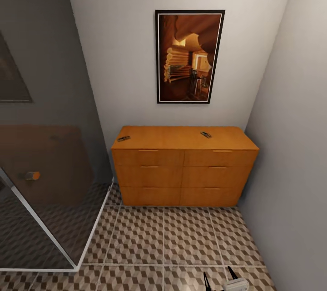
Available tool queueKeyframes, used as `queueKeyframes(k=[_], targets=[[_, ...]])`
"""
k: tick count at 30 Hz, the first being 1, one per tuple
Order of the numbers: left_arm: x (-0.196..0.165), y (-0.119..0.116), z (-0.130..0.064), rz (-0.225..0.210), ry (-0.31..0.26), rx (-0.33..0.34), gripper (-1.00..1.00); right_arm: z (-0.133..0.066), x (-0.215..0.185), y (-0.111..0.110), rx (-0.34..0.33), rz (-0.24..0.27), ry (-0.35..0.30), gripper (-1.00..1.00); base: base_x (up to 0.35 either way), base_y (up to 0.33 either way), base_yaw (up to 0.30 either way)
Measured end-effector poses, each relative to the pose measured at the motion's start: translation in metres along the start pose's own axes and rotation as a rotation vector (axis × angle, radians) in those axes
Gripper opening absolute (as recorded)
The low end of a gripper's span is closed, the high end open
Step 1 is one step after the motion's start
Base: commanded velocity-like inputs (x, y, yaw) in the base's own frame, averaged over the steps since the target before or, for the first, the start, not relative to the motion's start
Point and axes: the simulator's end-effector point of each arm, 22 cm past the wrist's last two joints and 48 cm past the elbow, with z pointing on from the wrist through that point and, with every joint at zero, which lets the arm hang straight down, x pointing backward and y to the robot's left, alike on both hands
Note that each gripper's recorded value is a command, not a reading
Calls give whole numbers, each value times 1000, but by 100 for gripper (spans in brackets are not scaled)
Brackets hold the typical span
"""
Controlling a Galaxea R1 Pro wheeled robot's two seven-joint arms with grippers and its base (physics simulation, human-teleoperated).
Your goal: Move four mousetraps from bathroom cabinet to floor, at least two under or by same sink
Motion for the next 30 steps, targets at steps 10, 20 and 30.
queueKeyframes(k=[10, 20, 30], targets=[[0, 0, 0, 0, 1, 0, 100, 0, 0, 0, 0, 0, 0, 100, 0, 0, -2], [-1, 0, 0, 0, -2, 0, 100, 0, -2, 0, 0, -1, -4, 100, 0, 0, -185], [-2, 0, 0, 0, -4, 0, 100, 0, -2, 0, 0, 0, -4, 100, 8, 0, -25]])
